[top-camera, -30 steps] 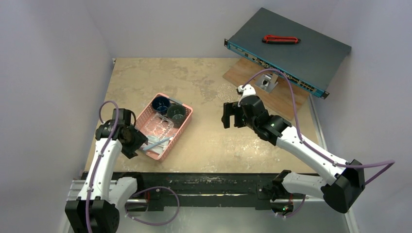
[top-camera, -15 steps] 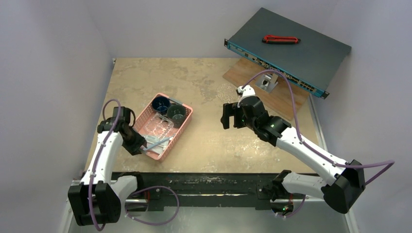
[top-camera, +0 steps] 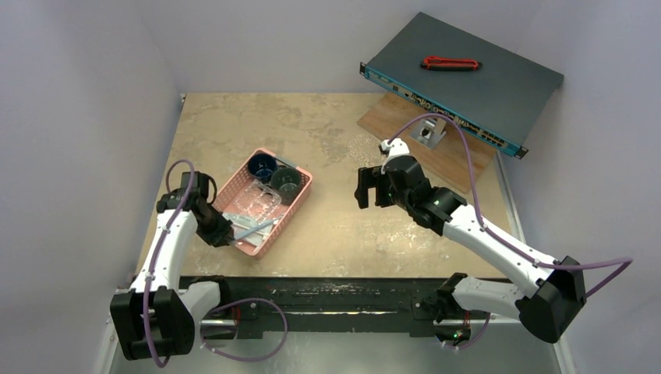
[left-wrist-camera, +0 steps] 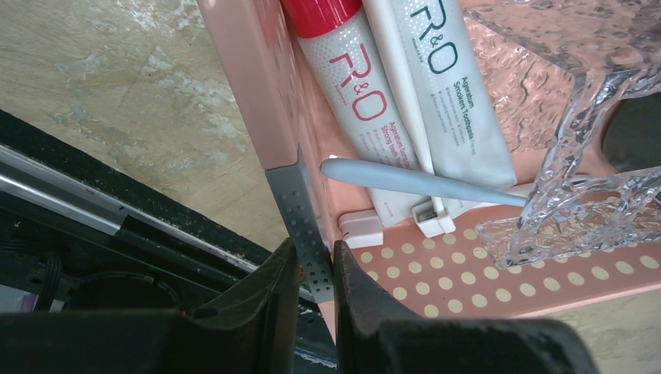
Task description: Prepare toiletry sets of a toothbrush and toothpaste on the tray
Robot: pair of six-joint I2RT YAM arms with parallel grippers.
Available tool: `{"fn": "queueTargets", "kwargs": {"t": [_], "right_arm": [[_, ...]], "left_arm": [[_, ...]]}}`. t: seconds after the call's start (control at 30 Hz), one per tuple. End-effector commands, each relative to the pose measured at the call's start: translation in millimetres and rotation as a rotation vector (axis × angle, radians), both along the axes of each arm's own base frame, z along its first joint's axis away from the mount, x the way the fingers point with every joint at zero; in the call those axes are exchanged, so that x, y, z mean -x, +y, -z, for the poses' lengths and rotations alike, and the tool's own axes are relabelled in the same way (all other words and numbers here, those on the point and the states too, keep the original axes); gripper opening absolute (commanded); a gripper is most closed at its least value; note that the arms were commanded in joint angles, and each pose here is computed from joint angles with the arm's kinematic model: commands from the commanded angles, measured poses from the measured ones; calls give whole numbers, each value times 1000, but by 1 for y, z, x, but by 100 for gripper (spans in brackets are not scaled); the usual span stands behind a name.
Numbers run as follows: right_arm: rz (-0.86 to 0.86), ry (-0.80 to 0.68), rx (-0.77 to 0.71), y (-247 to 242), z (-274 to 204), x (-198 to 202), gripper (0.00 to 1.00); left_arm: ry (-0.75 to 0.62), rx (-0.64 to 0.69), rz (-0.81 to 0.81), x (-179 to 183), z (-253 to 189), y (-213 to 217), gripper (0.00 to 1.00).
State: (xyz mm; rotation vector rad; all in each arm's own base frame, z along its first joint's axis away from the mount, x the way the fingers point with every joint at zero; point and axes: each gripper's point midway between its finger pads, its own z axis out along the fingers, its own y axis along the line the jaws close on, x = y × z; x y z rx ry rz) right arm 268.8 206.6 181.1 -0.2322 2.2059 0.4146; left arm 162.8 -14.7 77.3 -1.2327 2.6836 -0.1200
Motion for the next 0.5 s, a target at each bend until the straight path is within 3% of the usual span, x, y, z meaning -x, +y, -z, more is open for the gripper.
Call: {"fn": "queueTargets", "kwargs": {"t": [0.0, 0.47], "right_arm": [[-11, -37, -31, 2, -12, 0, 99], [-44, -50, -67, 4, -18, 7, 99]], "left_arm": [[-76, 74, 64, -18, -1, -14, 0], [-161, 119, 305, -51, -25, -40, 0]]}}
